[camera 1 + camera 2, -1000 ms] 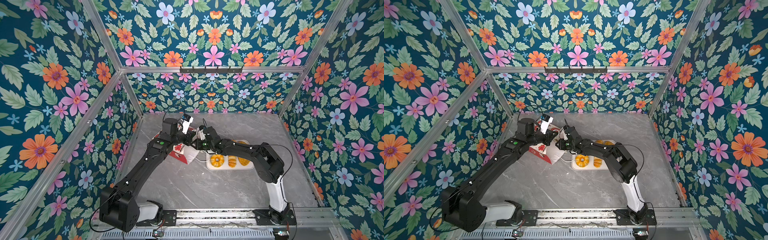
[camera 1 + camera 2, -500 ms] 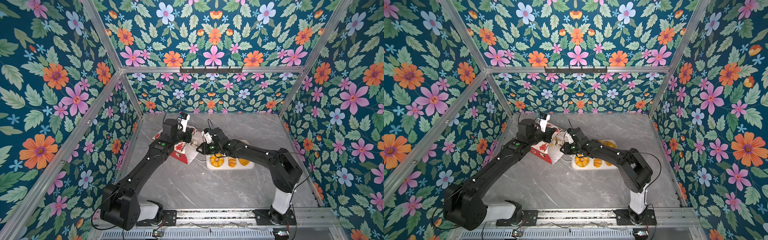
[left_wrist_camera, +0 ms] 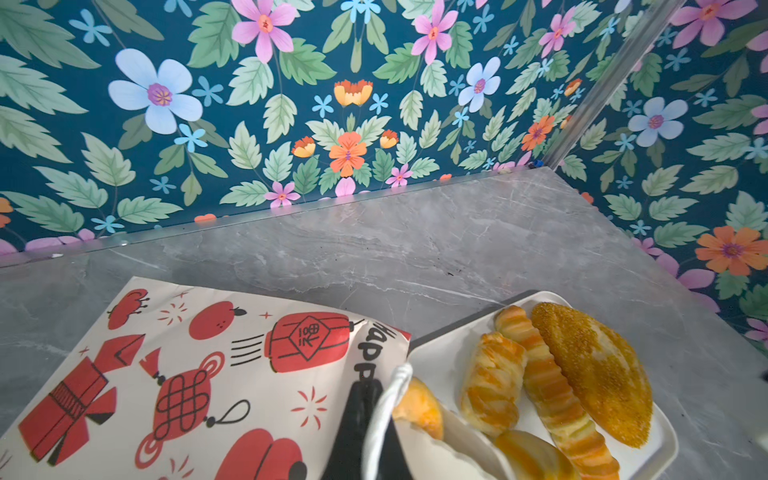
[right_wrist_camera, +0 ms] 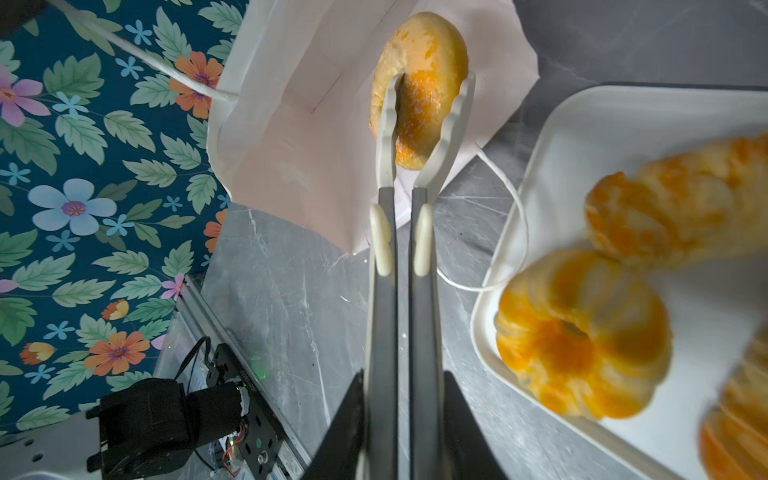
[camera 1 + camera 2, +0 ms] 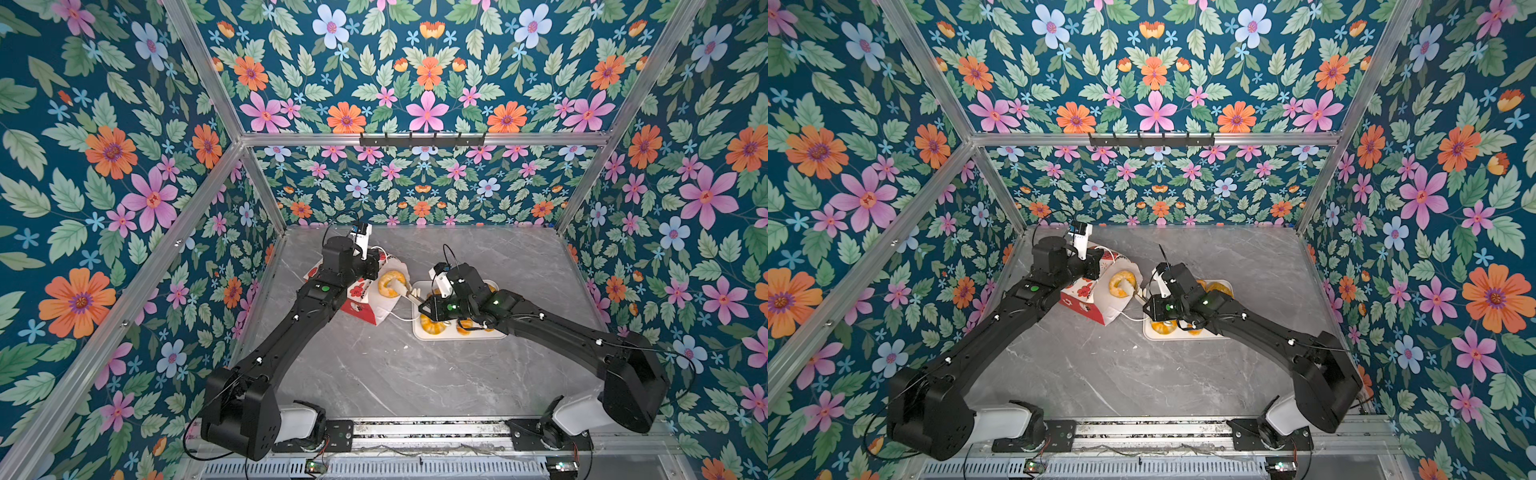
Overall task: Take the fake bread out of the paper bag
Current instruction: 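Pull the small yellow ring out of the bag over the tray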
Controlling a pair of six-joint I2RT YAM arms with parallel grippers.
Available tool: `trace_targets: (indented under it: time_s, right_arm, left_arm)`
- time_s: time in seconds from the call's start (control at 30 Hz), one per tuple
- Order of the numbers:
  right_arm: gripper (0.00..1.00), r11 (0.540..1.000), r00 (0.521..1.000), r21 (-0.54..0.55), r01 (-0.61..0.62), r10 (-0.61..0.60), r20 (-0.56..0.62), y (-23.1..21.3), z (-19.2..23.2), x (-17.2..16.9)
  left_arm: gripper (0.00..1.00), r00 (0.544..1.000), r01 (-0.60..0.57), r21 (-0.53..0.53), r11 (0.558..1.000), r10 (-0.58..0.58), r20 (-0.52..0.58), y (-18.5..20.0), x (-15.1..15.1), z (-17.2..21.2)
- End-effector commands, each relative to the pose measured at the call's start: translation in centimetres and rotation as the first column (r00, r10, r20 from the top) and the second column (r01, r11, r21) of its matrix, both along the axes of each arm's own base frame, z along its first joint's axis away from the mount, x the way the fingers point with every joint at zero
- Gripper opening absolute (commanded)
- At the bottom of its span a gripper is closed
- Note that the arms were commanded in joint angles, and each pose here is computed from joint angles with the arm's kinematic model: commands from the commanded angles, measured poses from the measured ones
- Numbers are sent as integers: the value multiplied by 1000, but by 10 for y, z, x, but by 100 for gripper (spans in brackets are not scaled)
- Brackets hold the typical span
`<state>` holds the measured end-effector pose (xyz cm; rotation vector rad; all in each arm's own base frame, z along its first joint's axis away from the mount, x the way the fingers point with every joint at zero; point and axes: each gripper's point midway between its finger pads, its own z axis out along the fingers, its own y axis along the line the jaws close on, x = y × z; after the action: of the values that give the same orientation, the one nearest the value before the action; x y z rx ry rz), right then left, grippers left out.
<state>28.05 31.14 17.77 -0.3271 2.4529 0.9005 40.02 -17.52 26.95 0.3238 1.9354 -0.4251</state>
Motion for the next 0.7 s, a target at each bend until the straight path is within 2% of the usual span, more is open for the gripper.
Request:
trace_targets:
  time_s: [0.0,0.33,0.5,0.67]
  right_arm:
    - [14,997,999,-68,44,-42,26,-20,-2,1]
    - [14,990,993,-71,120,-120,9,-60,14,1]
    - [14,991,991,-72,112,-116,-59,-69,15,-2]
    - [14,992,983,-92,91,-105,-153,-75,17,-7]
  left_arm:
    - [0,997,-67,25,997,67,34,12,10,2]
    - [0,976,-219,82,972,217,33,54,17,-18]
    - [0,961,-275,51,960,273,42,74,17,-19]
    - [0,961,-276,24,961,274,45,79,15,-19]
